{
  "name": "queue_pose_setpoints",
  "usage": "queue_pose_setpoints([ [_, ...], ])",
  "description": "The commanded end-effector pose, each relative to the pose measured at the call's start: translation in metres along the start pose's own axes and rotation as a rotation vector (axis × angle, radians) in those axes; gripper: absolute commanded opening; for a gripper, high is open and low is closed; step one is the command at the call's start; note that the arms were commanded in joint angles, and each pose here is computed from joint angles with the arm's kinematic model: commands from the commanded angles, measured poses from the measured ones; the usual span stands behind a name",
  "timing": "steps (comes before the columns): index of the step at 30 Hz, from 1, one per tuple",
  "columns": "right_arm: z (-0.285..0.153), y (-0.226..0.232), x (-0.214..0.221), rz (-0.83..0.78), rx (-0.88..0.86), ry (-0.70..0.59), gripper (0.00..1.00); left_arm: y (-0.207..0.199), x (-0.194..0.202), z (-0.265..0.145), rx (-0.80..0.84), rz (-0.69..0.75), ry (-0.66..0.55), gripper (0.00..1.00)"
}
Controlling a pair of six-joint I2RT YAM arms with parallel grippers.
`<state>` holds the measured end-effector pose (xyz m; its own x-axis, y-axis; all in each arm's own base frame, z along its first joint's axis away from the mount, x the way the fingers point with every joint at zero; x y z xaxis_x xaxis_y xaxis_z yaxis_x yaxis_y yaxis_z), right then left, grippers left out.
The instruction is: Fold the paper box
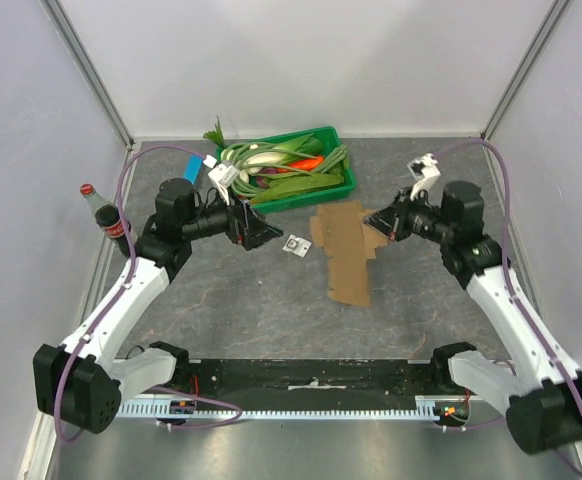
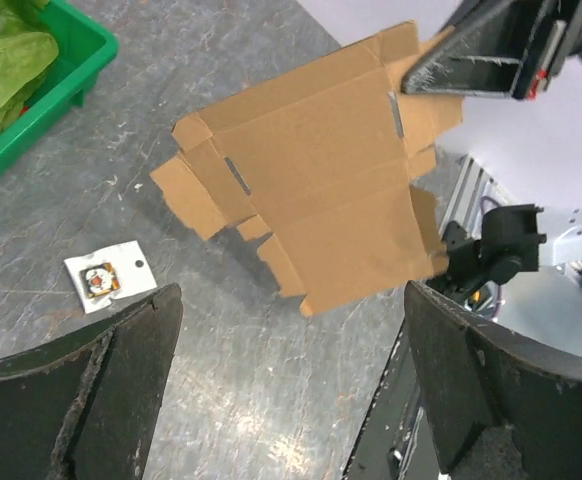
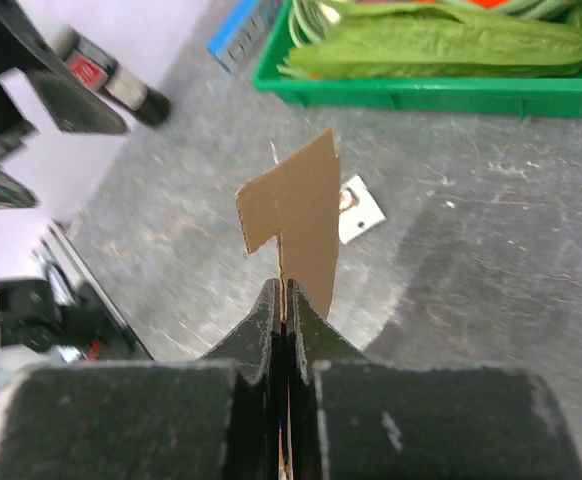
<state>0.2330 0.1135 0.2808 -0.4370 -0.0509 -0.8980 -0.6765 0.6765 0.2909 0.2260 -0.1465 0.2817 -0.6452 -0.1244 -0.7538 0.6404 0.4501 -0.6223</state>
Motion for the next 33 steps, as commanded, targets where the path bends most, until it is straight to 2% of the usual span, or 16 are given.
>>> queue_pose_setpoints([
  [1,-0.017,0.022,-0.023,0.216,0.019,-0.347,0.00,-0.007,-0.011,0.006,0.070,-0.065,-0.077,0.97],
  [5,-0.031,0.037,-0.027,0.250,-0.052,-0.464,0.00,-0.001,-0.006,0.015,0.117,-0.146,-0.030,0.97],
  [7,-0.033,0.041,-0.026,0.280,-0.073,-0.472,0.00,0.000,-0.004,0.017,0.132,-0.173,-0.014,0.96],
  [9,-0.036,0.044,-0.025,0.284,-0.104,-0.490,0.00,-0.002,-0.005,0.016,0.148,-0.165,-0.013,0.90],
  [11,-0.039,0.049,-0.028,0.300,-0.145,-0.525,0.00,-0.002,-0.004,0.016,0.150,-0.162,-0.014,0.89],
  [17,-0.044,0.057,-0.030,0.306,-0.220,-0.538,0.00,0.001,-0.005,0.019,0.163,-0.177,-0.003,0.92],
  [24,-0.051,0.068,-0.027,0.303,-0.320,-0.546,0.00,-0.006,-0.003,0.019,0.307,-0.205,0.039,0.91],
  [26,-0.054,0.071,-0.028,0.314,-0.363,-0.559,0.00,-0.004,-0.003,0.020,0.312,-0.221,0.047,0.86],
  [27,-0.053,0.071,-0.025,0.321,-0.369,-0.556,0.00,-0.007,-0.004,0.019,0.336,-0.203,0.049,0.79],
  [29,-0.052,0.071,-0.022,0.319,-0.378,-0.546,0.00,-0.011,-0.005,0.017,0.359,-0.203,0.041,0.72],
  [30,-0.051,0.070,-0.018,0.323,-0.376,-0.535,0.00,-0.010,-0.003,0.016,0.363,-0.204,0.038,0.60],
  [32,-0.048,0.066,-0.013,0.311,-0.350,-0.513,0.00,-0.012,-0.005,0.013,0.373,-0.176,0.020,0.49],
  [33,-0.047,0.065,-0.011,0.297,-0.329,-0.496,0.00,-0.013,-0.005,0.013,0.371,-0.168,0.014,0.36],
])
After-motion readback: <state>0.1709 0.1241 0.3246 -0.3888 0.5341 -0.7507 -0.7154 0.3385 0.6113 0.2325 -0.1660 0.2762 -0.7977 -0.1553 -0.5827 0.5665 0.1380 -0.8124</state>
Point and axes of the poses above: each gripper's point midway between its finger pads, its own z axis out along the fingers, its own y axis along the line the jaws close on, x = y × z, the point moved 9 cm from there along -z, back along the fingers, and after that the axes turned 12 degrees about -z, right-handed, at the moved point
